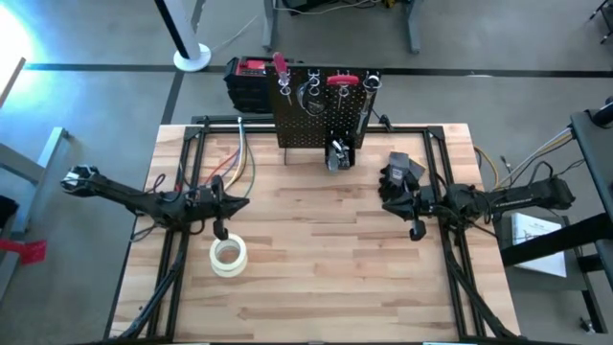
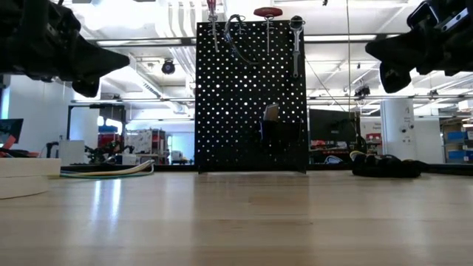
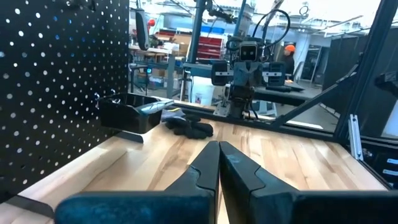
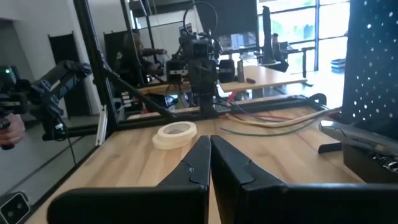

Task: Hang tools onto peg board
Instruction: Return to Home Position

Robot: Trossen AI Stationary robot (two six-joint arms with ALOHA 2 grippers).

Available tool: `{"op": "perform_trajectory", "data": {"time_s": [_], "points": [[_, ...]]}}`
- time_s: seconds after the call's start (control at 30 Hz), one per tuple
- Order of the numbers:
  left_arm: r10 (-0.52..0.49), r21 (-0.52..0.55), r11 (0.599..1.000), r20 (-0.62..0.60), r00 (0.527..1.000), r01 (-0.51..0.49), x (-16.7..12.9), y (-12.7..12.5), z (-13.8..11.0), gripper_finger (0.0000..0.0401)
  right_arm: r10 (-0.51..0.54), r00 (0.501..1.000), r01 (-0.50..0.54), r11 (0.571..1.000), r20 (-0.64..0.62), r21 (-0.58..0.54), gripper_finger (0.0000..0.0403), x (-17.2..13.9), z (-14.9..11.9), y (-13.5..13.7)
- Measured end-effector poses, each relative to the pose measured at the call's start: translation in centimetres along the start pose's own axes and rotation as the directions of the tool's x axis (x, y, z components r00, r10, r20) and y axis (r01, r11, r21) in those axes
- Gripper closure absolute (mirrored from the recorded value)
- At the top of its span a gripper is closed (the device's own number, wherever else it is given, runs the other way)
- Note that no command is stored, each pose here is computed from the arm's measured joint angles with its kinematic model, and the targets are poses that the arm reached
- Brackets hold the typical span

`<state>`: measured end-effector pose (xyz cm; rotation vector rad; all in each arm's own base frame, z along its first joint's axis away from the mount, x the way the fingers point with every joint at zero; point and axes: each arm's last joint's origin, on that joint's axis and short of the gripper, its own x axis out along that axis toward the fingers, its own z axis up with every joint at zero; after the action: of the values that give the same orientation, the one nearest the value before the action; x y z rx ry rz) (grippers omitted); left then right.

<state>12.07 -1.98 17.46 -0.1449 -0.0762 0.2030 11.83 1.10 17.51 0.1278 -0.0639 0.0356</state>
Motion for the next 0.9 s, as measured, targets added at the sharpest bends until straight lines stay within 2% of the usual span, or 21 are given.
{"op": "perform_trajectory", "data": {"time_s": [0.43,0.7,0.9], "points": [[0.008,0.018,1.0,-0.016,1.0,-0.007,-1.1,0.6,0.0,0.0401,-0.043,0.999,0.043,0.999,-0.009,0.024,0.0403,0.0,-0.1,-0.2],[-0.038,0.008,0.999,0.017,0.999,0.038,-2.2,0.9,0.4,0.0401,-0.054,0.998,0.054,0.998,0.044,0.016,0.0403,-0.5,0.4,-0.2],[-0.062,0.021,0.998,0.008,0.998,0.062,-2.6,0.8,0.2,0.0401,-0.061,0.998,0.061,0.997,0.0,0.044,0.0403,-1.4,0.0,-0.4]]}}
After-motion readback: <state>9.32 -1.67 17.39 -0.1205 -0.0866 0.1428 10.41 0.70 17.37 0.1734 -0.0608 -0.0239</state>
